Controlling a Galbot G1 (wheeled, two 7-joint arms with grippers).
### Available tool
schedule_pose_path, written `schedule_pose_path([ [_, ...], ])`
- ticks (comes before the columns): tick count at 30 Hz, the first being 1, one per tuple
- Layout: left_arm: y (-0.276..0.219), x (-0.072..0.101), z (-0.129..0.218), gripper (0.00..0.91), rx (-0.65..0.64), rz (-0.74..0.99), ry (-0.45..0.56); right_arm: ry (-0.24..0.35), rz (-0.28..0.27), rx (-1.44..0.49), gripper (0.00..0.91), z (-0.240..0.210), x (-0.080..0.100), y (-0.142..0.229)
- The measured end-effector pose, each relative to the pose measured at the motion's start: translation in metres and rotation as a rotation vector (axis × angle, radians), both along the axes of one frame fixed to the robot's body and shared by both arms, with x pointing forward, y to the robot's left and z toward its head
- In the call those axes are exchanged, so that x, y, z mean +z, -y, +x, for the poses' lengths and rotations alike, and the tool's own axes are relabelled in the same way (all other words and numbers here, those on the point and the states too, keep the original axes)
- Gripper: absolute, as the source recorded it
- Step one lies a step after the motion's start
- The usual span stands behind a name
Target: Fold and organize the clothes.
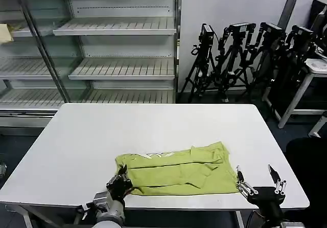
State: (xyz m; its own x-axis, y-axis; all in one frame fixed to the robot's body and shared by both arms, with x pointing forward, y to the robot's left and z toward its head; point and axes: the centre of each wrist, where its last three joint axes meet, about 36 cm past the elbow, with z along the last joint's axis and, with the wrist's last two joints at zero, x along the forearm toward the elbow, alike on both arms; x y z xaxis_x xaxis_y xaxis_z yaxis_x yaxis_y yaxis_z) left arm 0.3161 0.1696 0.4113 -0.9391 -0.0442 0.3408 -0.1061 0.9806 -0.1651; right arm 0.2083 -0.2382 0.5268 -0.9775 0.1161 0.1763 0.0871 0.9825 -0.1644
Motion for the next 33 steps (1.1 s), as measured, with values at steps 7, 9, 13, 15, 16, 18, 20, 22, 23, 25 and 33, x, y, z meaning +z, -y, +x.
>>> schedule_pose_path([
  [7, -0.018, 0.013, -0.003, 0.03, 0.016, -0.004, 0.028, -0.003, -0.006, -0.006, 0.907, -0.001, 0.0, 0.002],
  [9, -0.026, 0.017, -0.003, 0.03, 0.023, 0.0, 0.035, -0.003, -0.006, -0.007, 0.907, -0.001, 0.0, 0.003],
  [13, -0.045, 0.027, -0.002, 0.03, 0.043, 0.005, 0.051, -0.002, -0.004, -0.007, 0.907, -0.001, 0.0, 0.003],
  [15, -0.055, 0.031, -0.002, 0.03, 0.053, 0.008, 0.054, -0.001, -0.003, -0.007, 0.907, -0.001, 0.0, 0.003],
  [16, -0.061, 0.034, -0.002, 0.03, 0.057, 0.009, 0.055, 0.0, -0.003, -0.007, 0.907, -0.001, 0.0, 0.003],
  [18, -0.073, 0.038, -0.002, 0.03, 0.069, 0.009, 0.056, 0.001, -0.002, -0.006, 0.907, 0.0, 0.0, 0.003],
  [20, -0.086, 0.043, -0.001, 0.03, 0.081, 0.011, 0.057, 0.002, -0.001, -0.005, 0.907, 0.0, 0.0, 0.002],
  [22, -0.099, 0.05, 0.0, 0.03, 0.091, 0.011, 0.061, 0.002, 0.001, -0.003, 0.907, 0.0, 0.0, 0.002],
  [23, -0.105, 0.054, 0.0, 0.03, 0.096, 0.009, 0.063, 0.002, 0.0, -0.002, 0.907, 0.0, 0.0, 0.002],
  [25, -0.114, 0.062, 0.001, 0.03, 0.104, -0.007, 0.07, -0.001, 0.0, -0.001, 0.907, -0.001, 0.0, 0.002],
  [33, -0.118, 0.092, -0.001, 0.03, 0.056, -0.242, 0.06, -0.011, -0.013, -0.004, 0.907, -0.004, -0.002, 0.003],
])
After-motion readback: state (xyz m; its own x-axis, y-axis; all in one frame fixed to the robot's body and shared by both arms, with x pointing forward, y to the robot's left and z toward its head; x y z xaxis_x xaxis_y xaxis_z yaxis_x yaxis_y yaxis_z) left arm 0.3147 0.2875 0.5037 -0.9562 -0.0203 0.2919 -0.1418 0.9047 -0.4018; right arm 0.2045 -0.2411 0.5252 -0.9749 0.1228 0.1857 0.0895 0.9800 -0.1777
